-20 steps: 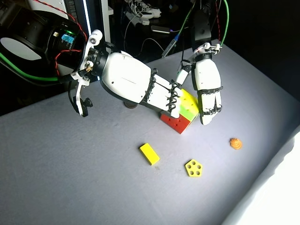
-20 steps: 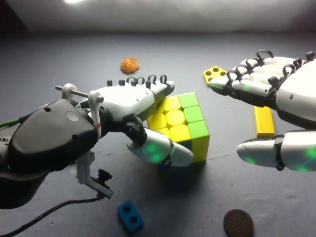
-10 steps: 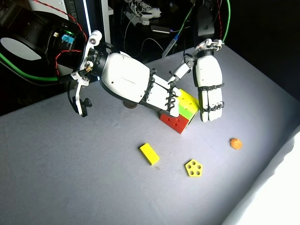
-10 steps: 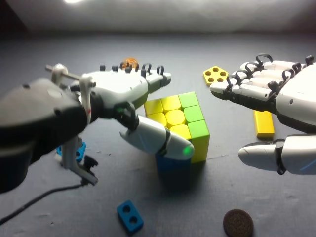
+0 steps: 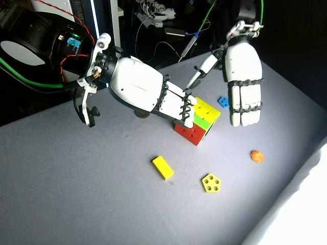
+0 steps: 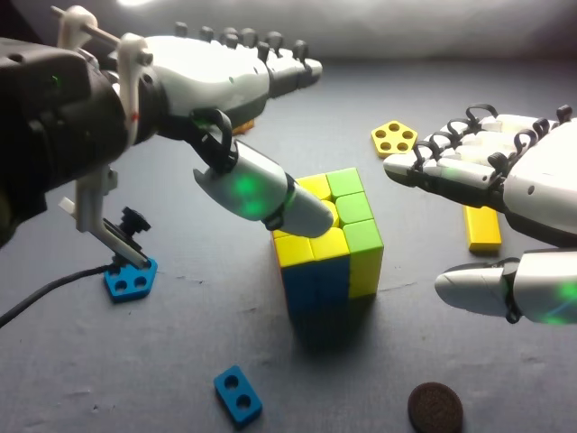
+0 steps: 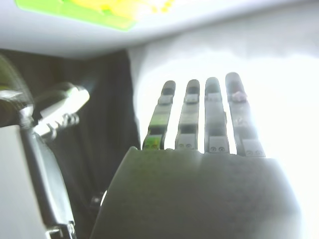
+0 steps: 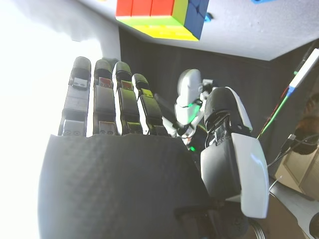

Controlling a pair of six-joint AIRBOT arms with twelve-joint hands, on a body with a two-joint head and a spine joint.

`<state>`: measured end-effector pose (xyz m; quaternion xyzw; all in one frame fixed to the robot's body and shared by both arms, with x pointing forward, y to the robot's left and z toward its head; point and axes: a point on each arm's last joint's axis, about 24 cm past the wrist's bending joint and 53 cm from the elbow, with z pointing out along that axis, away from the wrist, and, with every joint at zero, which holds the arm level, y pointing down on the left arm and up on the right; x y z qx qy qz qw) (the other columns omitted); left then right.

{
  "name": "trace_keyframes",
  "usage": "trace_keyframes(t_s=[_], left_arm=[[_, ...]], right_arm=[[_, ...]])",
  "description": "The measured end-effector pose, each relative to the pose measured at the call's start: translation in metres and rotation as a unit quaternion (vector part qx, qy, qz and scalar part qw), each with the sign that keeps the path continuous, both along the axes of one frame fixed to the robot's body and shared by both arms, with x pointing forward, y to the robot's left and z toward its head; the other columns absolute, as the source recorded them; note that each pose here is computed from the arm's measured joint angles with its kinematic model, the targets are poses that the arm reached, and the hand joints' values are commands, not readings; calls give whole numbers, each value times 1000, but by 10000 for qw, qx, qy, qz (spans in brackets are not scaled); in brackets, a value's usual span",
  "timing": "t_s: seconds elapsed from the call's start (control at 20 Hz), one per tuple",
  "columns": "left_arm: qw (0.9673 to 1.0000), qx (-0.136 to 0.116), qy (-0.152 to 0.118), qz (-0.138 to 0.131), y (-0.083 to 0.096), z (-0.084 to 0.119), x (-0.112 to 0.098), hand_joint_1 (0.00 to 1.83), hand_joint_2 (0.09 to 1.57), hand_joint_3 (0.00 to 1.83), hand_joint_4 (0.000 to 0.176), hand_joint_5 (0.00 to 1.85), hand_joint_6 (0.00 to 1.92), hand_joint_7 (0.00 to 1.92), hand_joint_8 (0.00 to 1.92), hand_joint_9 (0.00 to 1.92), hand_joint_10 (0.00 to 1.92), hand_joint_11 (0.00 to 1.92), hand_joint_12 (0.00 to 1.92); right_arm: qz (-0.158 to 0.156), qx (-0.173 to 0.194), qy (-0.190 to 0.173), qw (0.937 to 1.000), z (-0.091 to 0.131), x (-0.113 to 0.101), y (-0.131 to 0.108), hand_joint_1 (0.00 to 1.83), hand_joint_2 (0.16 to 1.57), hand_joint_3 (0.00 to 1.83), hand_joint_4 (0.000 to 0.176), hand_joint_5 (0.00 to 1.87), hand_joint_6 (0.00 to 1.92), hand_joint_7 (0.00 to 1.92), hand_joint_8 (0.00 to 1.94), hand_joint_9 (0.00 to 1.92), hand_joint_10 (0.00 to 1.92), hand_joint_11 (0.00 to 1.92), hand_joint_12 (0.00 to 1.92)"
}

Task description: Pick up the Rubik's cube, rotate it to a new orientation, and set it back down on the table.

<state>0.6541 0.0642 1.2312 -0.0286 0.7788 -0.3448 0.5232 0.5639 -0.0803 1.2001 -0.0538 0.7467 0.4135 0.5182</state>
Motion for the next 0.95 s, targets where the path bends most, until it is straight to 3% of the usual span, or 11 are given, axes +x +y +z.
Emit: trace_keyframes(t_s=[0.05,0.1,0.15,0.2,0.25,0.35,0.4,0.45,0.55,0.7,0.95], left_arm=[[10000,28,-25,-22,0,3,-1,635,1128,2,22,362,75,458,165,350,416,0,1327],[9999,55,-56,-62,-2,5,-3,671,1144,1,15,447,187,331,728,242,976,0,1510],[9999,28,-52,-89,-2,7,-4,682,1157,2,16,369,624,244,1126,210,1264,27,1587],[9999,28,-57,-105,-3,8,-5,679,1167,3,14,297,938,243,1270,218,1371,40,1630],[9999,15,-74,-132,-4,9,-5,669,1201,9,0,277,1322,244,1488,214,1596,84,1742],[9998,-14,-89,-173,-6,11,-6,655,1210,9,0,271,1435,239,1559,225,1637,113,1741],[9998,-48,-102,-182,-5,14,-6,716,1326,20,138,468,1631,252,1643,272,1676,151,1792],[9997,-55,-136,-194,-4,16,-5,751,1339,11,168,534,1643,277,1711,297,1727,187,1833],[9996,-64,-165,-217,-4,17,-3,744,1358,6,176,533,1672,263,1829,290,1857,225,1919],[9991,-130,-252,-308,-7,26,-4,759,1352,0,176,549,1653,332,1794,358,1857,324,1921],[9986,-216,-334,-345,-7,35,-5,756,1357,3,169,541,1664,361,1782,357,1887,288,1921]], right_arm=[[0,0,0,10000,0,0,0,127,1255,0,0,183,47,380,31,339,334,0,1079],[3,4,-4,10000,0,0,0,164,1247,0,0,293,123,542,89,321,755,0,1352],[7,-1,4,10000,0,0,0,193,1243,0,0,272,436,557,362,307,1036,0,1509],[9,-10,11,10000,-1,0,0,226,1233,0,0,246,690,524,665,349,1162,27,1589],[9,-9,4,10000,-1,0,0,232,1256,5,0,241,1171,514,1174,458,1396,142,1754],[16,-15,-9,10000,0,-1,1,261,1256,3,0,276,1284,496,1316,457,1492,191,1799],[28,-16,-11,10000,0,-1,1,280,1257,2,0,348,1373,505,1438,452,1594,215,1865],[34,-26,-17,10000,-1,-2,2,277,1263,4,0,375,1491,533,1533,451,1694,227,1910],[37,-32,-26,10000,-1,-2,1,271,1279,6,0,400,1599,616,1561,521,1724,354,1921],[55,-65,-20,10000,-2,-3,2,239,1301,7,0,402,1596,578,1554,473,1772,332,1921],[69,-68,-29,9999,-2,-3,3,191,1323,8,0,414,1555,548,1587,447,1785,306,1921]])
